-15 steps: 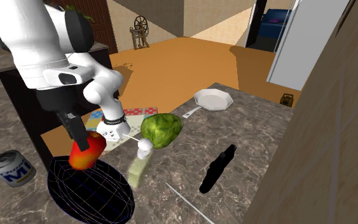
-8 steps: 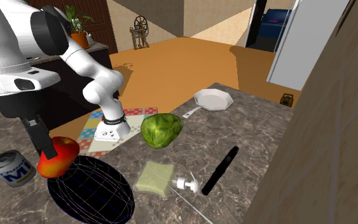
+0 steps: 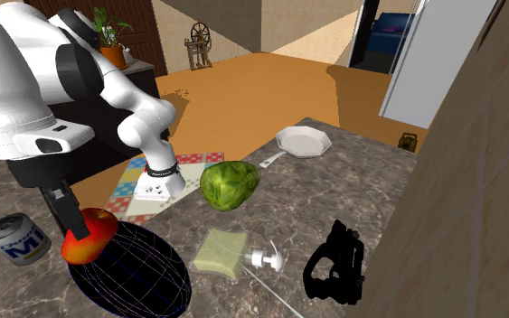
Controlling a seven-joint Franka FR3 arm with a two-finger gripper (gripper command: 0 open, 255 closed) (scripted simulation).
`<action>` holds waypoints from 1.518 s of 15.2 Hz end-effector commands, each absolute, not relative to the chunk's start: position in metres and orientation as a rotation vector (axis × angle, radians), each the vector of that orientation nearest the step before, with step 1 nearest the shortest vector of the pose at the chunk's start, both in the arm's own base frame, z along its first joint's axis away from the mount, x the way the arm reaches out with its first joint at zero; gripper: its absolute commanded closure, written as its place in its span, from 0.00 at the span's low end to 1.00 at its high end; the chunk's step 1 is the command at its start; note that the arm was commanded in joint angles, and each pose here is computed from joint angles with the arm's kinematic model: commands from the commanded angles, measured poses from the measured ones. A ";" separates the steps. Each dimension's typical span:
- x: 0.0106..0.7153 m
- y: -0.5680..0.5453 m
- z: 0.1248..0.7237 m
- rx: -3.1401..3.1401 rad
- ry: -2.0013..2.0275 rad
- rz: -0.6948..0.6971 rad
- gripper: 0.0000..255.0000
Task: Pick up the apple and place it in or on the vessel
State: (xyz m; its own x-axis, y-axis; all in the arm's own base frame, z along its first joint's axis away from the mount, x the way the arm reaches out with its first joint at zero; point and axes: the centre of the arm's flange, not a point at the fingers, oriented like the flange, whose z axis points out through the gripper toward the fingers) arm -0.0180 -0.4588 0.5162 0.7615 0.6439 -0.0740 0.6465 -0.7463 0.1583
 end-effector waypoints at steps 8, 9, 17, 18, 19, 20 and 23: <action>-0.018 -0.458 0.468 2.782 1.028 -0.021 1.00; -0.018 -0.458 0.463 2.782 1.028 -0.021 1.00; -0.018 -0.458 0.459 2.782 1.028 -0.021 1.00; -0.018 -0.458 0.459 2.782 1.028 -0.021 0.00; -0.018 -0.458 0.459 2.782 1.028 -0.021 0.00; -0.018 -0.458 0.459 2.782 1.028 -0.021 0.00; -0.018 -0.458 0.459 2.782 1.028 -0.021 0.00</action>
State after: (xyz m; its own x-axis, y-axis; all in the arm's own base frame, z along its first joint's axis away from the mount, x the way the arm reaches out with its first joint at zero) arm -0.0178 -0.4584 0.4586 0.7615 0.6439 -0.0740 0.6465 -0.7462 0.1589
